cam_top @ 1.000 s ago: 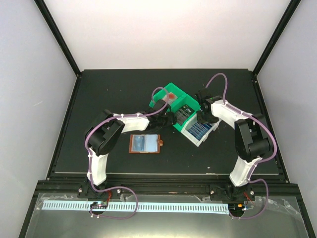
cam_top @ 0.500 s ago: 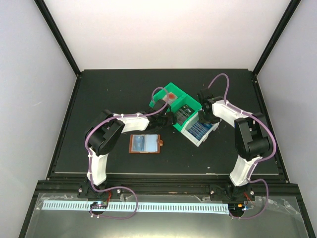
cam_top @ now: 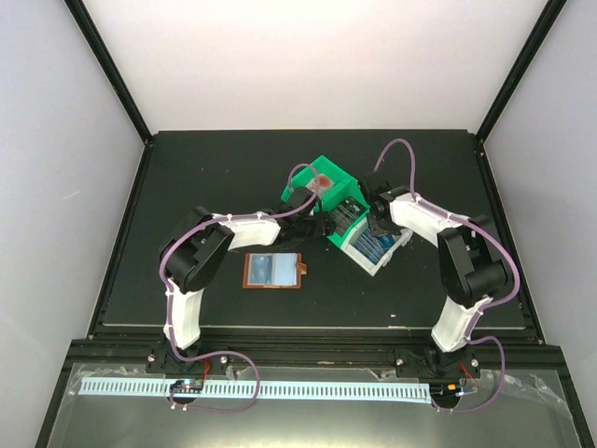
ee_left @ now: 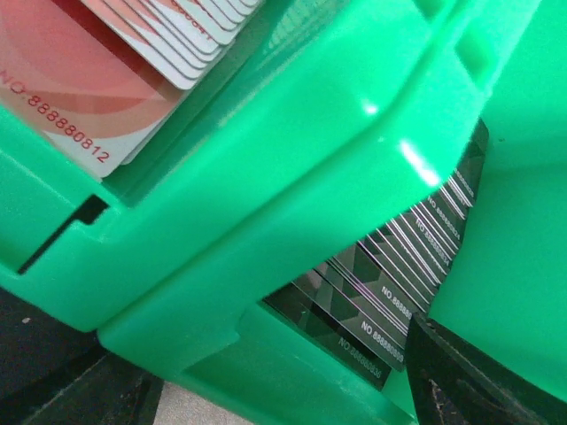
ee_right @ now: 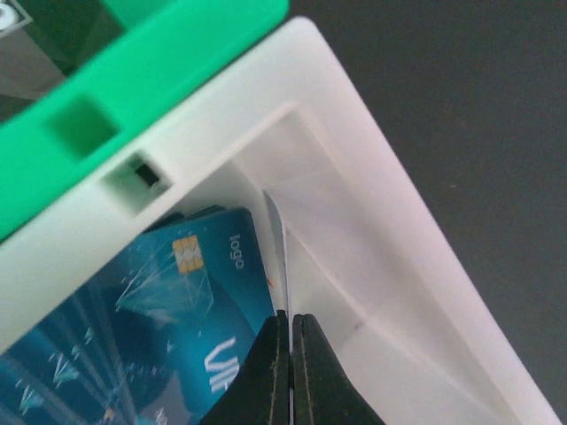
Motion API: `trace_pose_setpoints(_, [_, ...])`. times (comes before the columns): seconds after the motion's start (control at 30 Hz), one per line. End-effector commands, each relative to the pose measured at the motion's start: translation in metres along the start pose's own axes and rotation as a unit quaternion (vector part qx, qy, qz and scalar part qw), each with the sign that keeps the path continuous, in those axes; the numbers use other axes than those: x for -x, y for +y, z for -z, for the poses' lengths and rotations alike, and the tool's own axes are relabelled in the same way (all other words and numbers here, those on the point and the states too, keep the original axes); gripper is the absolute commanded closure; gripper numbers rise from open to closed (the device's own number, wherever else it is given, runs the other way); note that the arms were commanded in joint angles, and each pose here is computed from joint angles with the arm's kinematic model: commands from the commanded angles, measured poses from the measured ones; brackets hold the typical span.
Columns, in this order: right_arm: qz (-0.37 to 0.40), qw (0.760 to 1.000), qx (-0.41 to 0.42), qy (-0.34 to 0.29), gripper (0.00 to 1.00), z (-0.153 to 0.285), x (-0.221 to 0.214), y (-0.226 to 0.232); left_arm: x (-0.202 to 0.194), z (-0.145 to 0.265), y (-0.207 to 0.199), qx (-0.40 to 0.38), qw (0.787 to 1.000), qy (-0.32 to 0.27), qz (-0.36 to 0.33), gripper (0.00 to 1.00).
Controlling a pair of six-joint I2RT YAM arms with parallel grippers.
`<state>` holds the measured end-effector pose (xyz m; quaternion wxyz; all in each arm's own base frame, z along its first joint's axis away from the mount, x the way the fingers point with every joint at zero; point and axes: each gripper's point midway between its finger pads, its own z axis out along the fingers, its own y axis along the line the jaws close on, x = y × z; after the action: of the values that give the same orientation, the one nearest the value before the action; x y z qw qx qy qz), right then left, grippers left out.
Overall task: Put the credit cards into the card holder
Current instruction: Pick up the credit card from the storage box.
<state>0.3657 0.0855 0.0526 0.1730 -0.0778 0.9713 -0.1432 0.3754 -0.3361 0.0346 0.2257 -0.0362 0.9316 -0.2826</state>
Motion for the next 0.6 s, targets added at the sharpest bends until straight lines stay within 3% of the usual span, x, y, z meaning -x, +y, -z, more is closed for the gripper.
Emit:
trace_pose_setpoints(0.0, [-0.001,0.995,-0.077,-0.068,0.99,0.046,0.018,-0.025,-0.031,0.001,0.028,0.041,0.997,0.061,-0.013,0.22])
trace_pose_setpoints(0.13, [-0.019,0.993,-0.048,-0.103,0.99,0.082,0.020,-0.028,-0.021,0.014,0.009,0.011,0.998,0.051,-0.027,0.15])
trace_pose_setpoints(0.33, [-0.052,0.979,0.084,-0.176,0.99,0.142,0.022,-0.015,-0.003,0.048,-0.005,0.008,0.999,0.015,-0.046,0.02])
trace_pose_setpoints(0.57, [-0.053,0.919,0.310,-0.238,0.99,0.198,0.002,0.036,0.002,0.101,-0.007,0.007,0.998,-0.026,-0.053,0.01])
